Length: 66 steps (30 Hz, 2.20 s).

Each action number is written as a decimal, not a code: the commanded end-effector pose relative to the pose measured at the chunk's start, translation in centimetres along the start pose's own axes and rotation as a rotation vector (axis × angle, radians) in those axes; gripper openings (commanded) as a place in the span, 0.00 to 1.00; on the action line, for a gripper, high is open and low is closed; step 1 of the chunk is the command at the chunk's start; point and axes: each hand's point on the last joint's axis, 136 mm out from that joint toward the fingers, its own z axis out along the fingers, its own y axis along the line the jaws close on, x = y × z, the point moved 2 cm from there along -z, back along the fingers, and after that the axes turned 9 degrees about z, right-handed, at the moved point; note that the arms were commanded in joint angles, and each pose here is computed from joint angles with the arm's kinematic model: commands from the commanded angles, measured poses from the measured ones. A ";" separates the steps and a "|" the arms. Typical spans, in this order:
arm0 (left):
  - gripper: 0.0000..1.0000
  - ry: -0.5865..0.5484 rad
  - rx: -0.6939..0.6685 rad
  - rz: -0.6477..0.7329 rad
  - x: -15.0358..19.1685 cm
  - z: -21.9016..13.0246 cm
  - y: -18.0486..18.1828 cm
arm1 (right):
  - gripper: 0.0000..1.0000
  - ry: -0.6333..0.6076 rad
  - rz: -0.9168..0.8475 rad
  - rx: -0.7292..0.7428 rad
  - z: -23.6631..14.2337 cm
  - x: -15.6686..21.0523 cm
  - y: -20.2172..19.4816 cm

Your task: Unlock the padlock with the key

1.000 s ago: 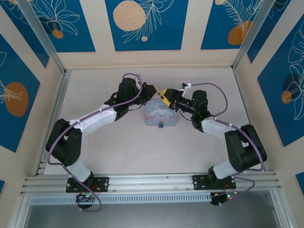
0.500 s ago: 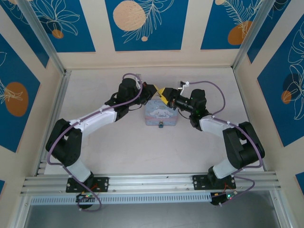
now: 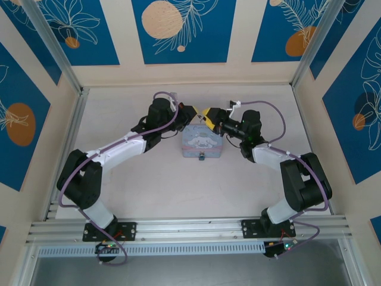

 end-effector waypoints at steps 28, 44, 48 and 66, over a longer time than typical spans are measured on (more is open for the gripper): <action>0.00 -0.026 0.038 0.055 -0.4 -0.7 -2.6 | 0.15 0.073 -0.029 -0.022 0.5 2.2 -0.3; 0.00 -0.035 0.029 0.057 -0.5 -0.8 -2.3 | 0.21 0.078 -0.021 -0.024 0.2 2.4 -0.5; 0.00 -0.035 0.024 0.061 -0.5 -0.7 -2.2 | 0.20 0.079 -0.019 -0.023 0.1 2.5 -0.7; 0.00 -0.031 0.022 0.054 -0.1 -0.7 -2.0 | 0.13 0.083 -0.025 -0.046 0.8 2.1 0.5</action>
